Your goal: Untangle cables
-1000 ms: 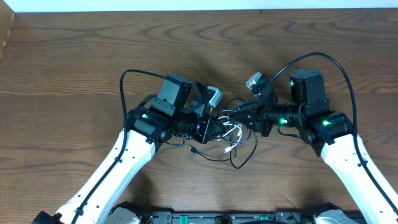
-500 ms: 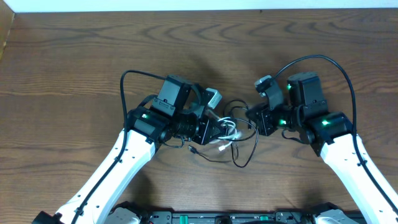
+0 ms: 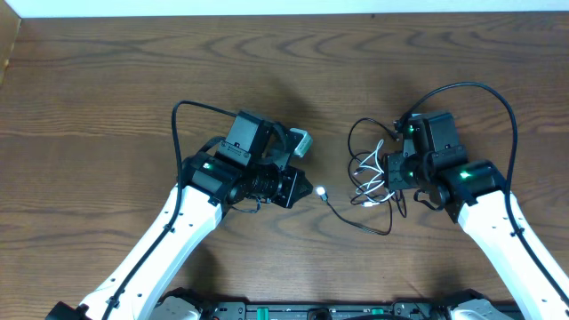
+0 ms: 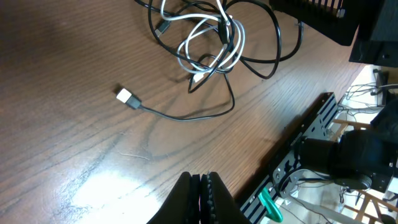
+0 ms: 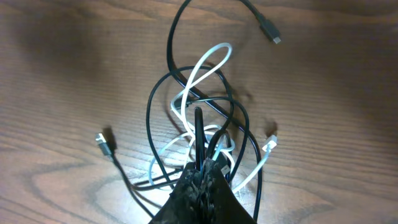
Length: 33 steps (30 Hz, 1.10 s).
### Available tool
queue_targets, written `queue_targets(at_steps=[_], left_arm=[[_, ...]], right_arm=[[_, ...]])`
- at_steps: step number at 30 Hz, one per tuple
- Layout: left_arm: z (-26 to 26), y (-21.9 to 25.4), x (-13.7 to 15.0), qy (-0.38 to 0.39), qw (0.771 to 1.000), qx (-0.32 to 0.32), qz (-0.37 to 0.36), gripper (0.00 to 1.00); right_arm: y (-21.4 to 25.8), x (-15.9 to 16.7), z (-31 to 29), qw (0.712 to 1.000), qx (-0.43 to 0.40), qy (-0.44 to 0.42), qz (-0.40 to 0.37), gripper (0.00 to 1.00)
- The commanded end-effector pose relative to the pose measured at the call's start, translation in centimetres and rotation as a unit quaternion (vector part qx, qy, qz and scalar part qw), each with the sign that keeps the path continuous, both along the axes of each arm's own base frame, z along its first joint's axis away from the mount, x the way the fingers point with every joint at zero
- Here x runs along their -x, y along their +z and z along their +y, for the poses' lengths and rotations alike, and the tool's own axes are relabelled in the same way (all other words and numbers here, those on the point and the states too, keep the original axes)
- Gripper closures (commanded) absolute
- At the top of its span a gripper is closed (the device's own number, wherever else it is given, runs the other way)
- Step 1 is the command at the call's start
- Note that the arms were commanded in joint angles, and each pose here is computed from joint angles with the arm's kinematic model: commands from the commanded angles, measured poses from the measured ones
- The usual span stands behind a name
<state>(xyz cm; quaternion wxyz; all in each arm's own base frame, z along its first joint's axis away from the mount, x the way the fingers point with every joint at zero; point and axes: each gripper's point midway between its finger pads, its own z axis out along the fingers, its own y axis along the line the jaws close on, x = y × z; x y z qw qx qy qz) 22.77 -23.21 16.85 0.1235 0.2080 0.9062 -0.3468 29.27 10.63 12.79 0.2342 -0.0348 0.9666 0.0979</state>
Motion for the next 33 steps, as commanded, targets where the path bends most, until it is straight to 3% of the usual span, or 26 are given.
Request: queue_targets(at_steps=[1,3,5,14,21,24,27,29,33], left_arm=[[0.0,0.1,-0.2,0.000,1.000,-0.003,-0.008,0.83],[0.0,0.1,-0.3,0.000,1.000,-0.003,-0.008,0.72],[0.0,0.2,-0.3,0.000,1.000,-0.002,-0.010,0.70],[-0.1,0.3,-0.5,0.000,1.000,0.000,-0.014,0.68],[-0.3,0.1,-0.9,0.001,1.000,0.001,-0.020,0.66],[-0.3,-0.4,-1.0,0.001,1.000,-0.004,-0.011,0.66],[-0.4,-1.2,-1.1,0.001,1.000,-0.009,0.000,0.66],[-0.4,-1.7,-1.2,0.001,1.000,-0.013,0.008,0.66],[-0.5,-3.0,-1.3,0.001,0.999,-0.023,0.026,0.66]], right_arm=[[0.2,0.3,2.2,0.998,-0.060,0.022,0.012,0.99],[2.4,1.4,6.7,0.976,-0.159,0.146,-0.003,0.99],[4.6,2.2,9.4,0.947,-0.229,0.225,-0.026,0.99],[10.5,2.6,12.9,0.879,-0.358,0.306,-0.082,0.99],[12.4,1.1,13.3,0.872,-0.374,0.293,-0.119,0.99],[11.0,-1.1,12.0,0.907,-0.332,0.226,-0.127,0.99],[7.3,-3.7,8.2,0.961,-0.236,0.094,-0.112,0.99],[4.9,-4.3,5.0,0.981,-0.169,0.002,-0.093,0.99],[1.2,-3.0,-2.4,0.982,-0.025,-0.182,-0.049,0.99]])
